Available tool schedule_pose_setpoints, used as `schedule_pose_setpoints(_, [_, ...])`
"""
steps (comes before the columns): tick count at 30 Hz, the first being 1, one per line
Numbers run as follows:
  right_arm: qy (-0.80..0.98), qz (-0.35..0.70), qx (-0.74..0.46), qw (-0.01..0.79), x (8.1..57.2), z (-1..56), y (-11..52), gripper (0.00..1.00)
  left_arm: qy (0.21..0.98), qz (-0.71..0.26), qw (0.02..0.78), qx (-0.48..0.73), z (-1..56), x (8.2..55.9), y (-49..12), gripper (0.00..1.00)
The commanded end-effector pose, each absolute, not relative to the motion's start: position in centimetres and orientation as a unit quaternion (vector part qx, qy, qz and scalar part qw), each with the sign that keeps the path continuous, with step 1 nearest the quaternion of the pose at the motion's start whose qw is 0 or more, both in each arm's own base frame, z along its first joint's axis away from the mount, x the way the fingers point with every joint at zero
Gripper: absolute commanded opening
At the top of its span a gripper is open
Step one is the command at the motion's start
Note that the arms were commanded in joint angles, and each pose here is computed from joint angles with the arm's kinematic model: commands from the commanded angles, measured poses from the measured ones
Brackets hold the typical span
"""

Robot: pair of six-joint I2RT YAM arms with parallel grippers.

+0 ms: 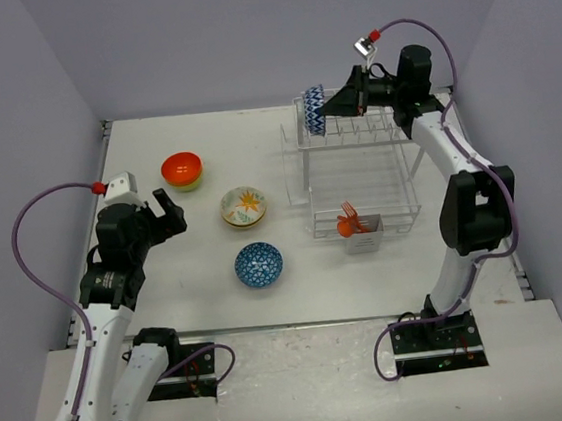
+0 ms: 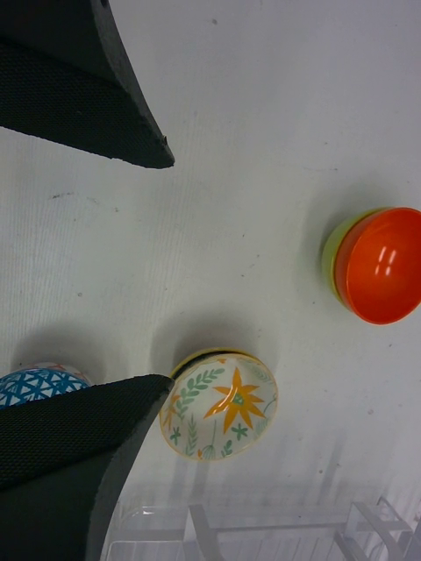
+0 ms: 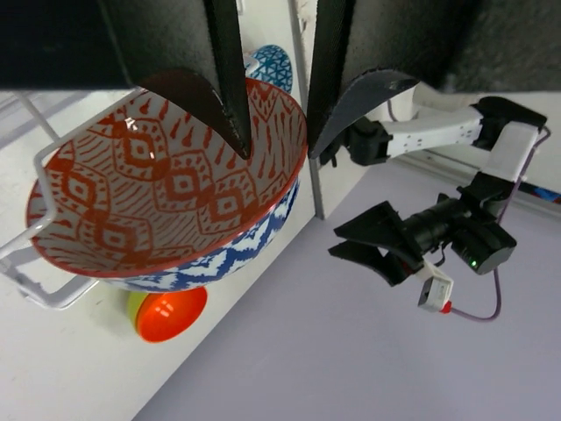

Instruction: Unload the bowls from the dish rack

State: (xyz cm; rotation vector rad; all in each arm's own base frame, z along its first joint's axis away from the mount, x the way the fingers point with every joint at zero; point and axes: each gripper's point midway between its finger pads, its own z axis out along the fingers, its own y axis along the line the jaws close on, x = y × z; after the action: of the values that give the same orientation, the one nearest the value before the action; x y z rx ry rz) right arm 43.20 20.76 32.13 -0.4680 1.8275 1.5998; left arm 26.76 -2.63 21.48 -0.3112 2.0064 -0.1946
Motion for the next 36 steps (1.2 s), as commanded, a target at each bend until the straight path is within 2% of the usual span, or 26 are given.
schedule_pose_setpoints(1, [0.677,0.626,-0.212,0.323,42.6,33.5,21.8,0.31,0.828,-0.088,0.542,-0.115,22.5,27.3,-3.0,1.0])
schedule_pose_setpoints(5, [0.667,0.634,-0.214,0.328,42.7,33.3,22.0,0.25,0.827,-0.09,0.544,-0.115,22.6,27.3,-3.0,1.0])
schedule_pose_setpoints(6, [0.668,0.64,-0.207,0.319,42.6,33.3,22.1,0.17,0.826,-0.09,0.544,-0.115,22.6,27.3,-3.0,1.0])
schedule_pose_setpoints(10, [0.663,0.638,-0.2,0.336,42.4,33.7,21.7,0.0,0.825,-0.092,0.546,-0.113,22.7,27.3,-3.1,1.0])
schedule_pose_setpoints(31, [0.589,0.633,-0.27,0.423,36.0,43.9,20.8,0.0,0.814,-0.09,0.562,-0.117,23.7,26.8,-2.8,1.0])
schedule_pose_setpoints(36, [0.559,0.628,-0.31,0.444,32.1,46.2,21.2,0.0,0.811,-0.091,0.566,-0.118,23.9,26.7,-2.7,1.0])
